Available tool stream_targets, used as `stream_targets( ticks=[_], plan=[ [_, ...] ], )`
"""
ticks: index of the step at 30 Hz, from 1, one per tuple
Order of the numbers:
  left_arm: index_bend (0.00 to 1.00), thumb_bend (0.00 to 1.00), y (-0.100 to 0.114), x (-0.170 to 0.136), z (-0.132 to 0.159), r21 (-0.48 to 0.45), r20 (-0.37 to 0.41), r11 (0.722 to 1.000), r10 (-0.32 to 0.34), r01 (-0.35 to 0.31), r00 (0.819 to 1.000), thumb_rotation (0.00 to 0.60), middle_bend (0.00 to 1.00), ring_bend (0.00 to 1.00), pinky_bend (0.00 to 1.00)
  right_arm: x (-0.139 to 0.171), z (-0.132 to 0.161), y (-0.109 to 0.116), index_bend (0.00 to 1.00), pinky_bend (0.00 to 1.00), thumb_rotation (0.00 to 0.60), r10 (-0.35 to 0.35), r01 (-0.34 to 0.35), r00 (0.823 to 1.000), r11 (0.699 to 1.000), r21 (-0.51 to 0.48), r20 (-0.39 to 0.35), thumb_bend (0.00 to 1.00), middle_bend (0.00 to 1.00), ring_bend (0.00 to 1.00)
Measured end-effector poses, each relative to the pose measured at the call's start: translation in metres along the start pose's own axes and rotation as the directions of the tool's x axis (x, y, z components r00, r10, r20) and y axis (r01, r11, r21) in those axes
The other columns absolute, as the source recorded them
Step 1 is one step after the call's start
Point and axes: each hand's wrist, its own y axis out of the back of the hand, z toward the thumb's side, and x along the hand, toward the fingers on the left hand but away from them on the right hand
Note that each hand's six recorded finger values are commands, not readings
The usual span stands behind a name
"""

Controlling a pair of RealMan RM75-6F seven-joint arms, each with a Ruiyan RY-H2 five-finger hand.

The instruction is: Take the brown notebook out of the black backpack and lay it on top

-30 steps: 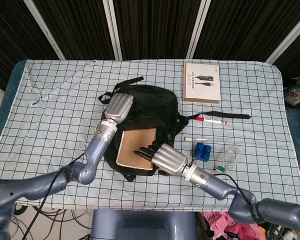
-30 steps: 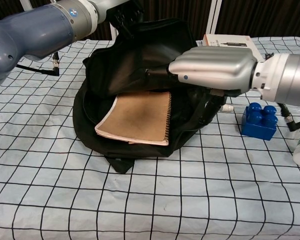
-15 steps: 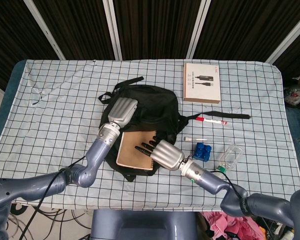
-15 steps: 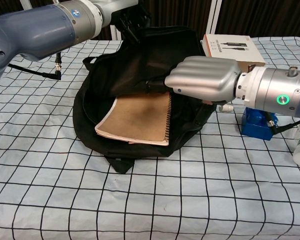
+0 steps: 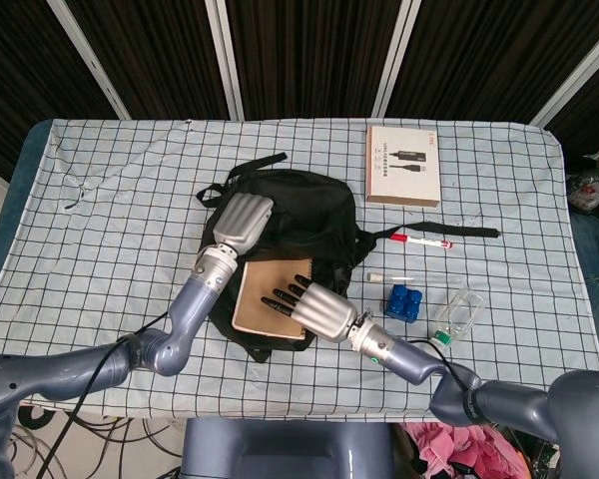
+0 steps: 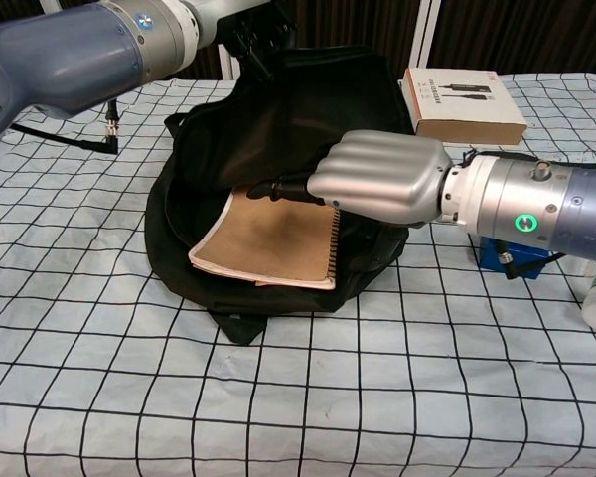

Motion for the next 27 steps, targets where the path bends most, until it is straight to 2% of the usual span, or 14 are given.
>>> stream_targets(
  ticks=[6,11,19,27],
  plan=[
    [0.67,0.39,0.0,-0.001,0.003,-0.003,0.008,1.0,-0.003,0.003,1.0,0.6,0.72,0.54,0.46,-0.006,0.0,-0.007,0.04,0.22,0.6,0.008,-0.008,1.0,0.999,0.04,-0.001,0.14,0.15,0.25],
    [0.67,0.39,0.0,-0.002,0.005,0.001,0.014,1.0,-0.002,0.002,1.0,0.6,0.72,0.53,0.46,-0.01,0.006,-0.016,0.04,0.22,0.6,0.029,-0.026,0.999,0.995,0.101,-0.032,0.14,0.15,0.25],
    [0.67,0.39,0.002,-0.002,0.002,0.012,0.013,1.0,0.004,-0.004,1.0,0.6,0.72,0.53,0.46,-0.017,0.02,-0.016,0.04,0.22,0.6,0.027,-0.023,0.997,0.998,0.064,-0.067,0.14,0.15,0.24],
    [0.67,0.39,0.002,-0.001,0.002,0.014,0.012,1.0,0.002,-0.002,1.0,0.6,0.72,0.53,0.46,-0.024,0.021,-0.015,0.04,0.22,0.6,0.0,0.003,0.998,0.999,0.046,-0.063,0.14,0.15,0.25]
  ],
)
